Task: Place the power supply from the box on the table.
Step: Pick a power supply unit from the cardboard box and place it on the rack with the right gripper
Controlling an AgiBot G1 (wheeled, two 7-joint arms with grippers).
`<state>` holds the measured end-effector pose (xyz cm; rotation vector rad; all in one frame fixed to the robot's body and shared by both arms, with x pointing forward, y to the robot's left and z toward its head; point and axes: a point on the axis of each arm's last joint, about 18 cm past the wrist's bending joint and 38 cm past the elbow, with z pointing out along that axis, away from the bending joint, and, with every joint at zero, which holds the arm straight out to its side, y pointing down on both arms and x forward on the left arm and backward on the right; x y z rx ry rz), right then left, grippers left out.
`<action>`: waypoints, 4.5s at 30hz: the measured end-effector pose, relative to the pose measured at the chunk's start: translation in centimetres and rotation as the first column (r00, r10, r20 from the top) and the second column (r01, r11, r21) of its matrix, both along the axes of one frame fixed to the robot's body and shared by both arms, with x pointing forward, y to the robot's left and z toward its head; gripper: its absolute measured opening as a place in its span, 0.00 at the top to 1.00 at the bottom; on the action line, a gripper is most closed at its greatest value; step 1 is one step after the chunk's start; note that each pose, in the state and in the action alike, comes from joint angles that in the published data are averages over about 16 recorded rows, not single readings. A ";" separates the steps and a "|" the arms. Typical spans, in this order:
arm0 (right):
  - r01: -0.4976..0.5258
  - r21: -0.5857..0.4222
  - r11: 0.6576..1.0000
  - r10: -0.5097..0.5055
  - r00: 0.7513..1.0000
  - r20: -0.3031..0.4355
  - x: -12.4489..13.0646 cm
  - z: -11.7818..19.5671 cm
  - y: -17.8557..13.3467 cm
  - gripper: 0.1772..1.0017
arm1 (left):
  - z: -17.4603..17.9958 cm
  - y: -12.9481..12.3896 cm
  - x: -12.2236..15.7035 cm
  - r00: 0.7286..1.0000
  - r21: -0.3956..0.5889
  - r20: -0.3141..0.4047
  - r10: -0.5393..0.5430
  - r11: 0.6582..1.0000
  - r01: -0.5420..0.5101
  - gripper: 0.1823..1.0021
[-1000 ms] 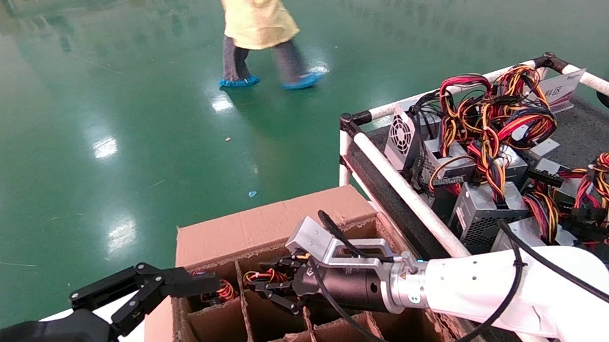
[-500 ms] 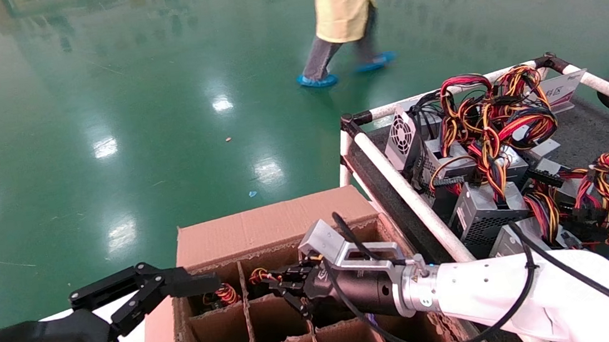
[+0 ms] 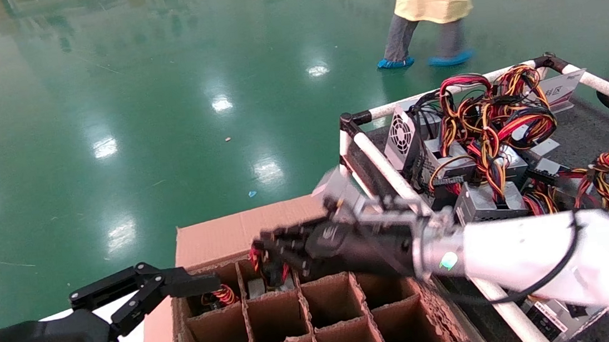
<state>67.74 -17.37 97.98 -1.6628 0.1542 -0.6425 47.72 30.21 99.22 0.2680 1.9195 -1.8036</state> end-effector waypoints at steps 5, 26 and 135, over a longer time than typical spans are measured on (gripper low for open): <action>-0.021 0.069 0.997 0.020 1.000 0.019 -1.9 4.0 -2.0 0.92 | 0.0 0.0 0.0 1.000 0.000 0.000 0.000 1.000 0.000 0.00; -0.038 0.389 0.921 -0.018 0.990 0.139 -11.0 22.1 -12.8 0.94 | 0.0 0.0 0.0 1.000 0.000 0.000 0.000 1.000 0.000 0.00; 0.668 0.577 0.469 -0.743 0.652 -0.151 3.9 16.8 -27.3 0.98 | 0.0 0.0 0.0 1.000 0.000 0.000 0.000 1.000 0.000 0.00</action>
